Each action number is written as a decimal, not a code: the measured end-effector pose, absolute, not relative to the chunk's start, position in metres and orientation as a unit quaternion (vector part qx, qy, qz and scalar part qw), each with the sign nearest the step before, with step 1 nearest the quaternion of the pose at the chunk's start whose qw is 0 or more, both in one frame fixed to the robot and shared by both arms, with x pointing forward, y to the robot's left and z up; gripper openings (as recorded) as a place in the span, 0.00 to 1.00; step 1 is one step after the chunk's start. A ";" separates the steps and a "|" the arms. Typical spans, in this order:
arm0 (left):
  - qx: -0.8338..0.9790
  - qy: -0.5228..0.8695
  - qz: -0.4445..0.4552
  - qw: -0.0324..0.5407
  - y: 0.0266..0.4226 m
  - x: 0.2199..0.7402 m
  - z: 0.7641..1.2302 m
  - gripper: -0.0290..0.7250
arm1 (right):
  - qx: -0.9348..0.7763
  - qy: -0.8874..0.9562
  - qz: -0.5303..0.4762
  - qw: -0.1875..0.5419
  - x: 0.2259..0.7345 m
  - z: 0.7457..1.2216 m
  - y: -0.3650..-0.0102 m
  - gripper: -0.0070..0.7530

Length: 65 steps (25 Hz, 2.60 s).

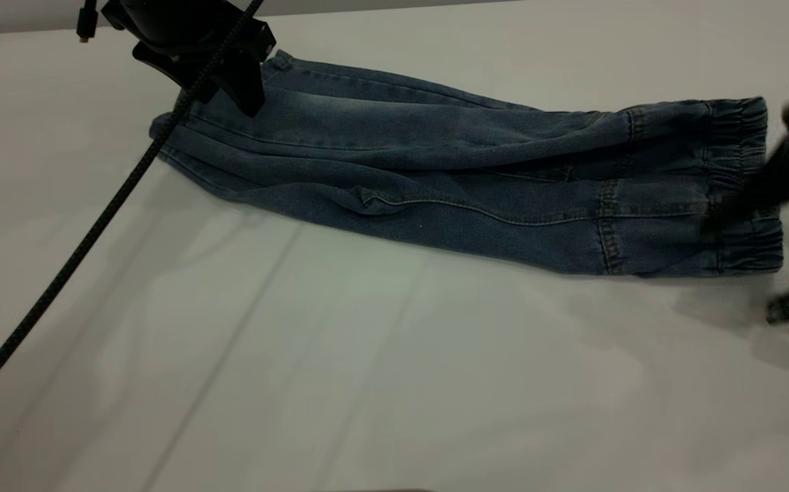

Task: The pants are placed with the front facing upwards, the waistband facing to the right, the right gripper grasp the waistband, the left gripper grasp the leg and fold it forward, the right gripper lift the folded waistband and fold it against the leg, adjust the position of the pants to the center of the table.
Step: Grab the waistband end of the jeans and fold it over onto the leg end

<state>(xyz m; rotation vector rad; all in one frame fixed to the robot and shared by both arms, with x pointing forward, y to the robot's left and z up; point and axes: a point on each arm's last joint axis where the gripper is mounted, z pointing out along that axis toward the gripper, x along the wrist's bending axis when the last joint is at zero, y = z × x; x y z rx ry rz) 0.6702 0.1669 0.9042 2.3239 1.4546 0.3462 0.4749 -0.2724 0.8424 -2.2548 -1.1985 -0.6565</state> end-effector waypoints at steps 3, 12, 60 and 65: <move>0.824 0.519 0.122 0.190 0.167 0.670 0.904 0.59 | -0.834 -0.438 -0.251 0.224 0.479 0.841 -0.275 0.77; 0.824 0.519 0.122 0.191 0.166 0.670 0.904 0.59 | -0.845 -0.394 -0.283 0.227 0.487 0.824 -0.275 0.78; 0.867 0.462 0.086 0.166 0.121 0.651 0.877 0.59 | -0.825 -0.423 -0.346 0.144 0.546 0.827 -0.288 0.15; 0.847 0.476 0.092 0.217 0.102 0.651 0.878 0.58 | -0.781 -0.445 -0.403 0.174 0.552 0.838 -0.281 0.16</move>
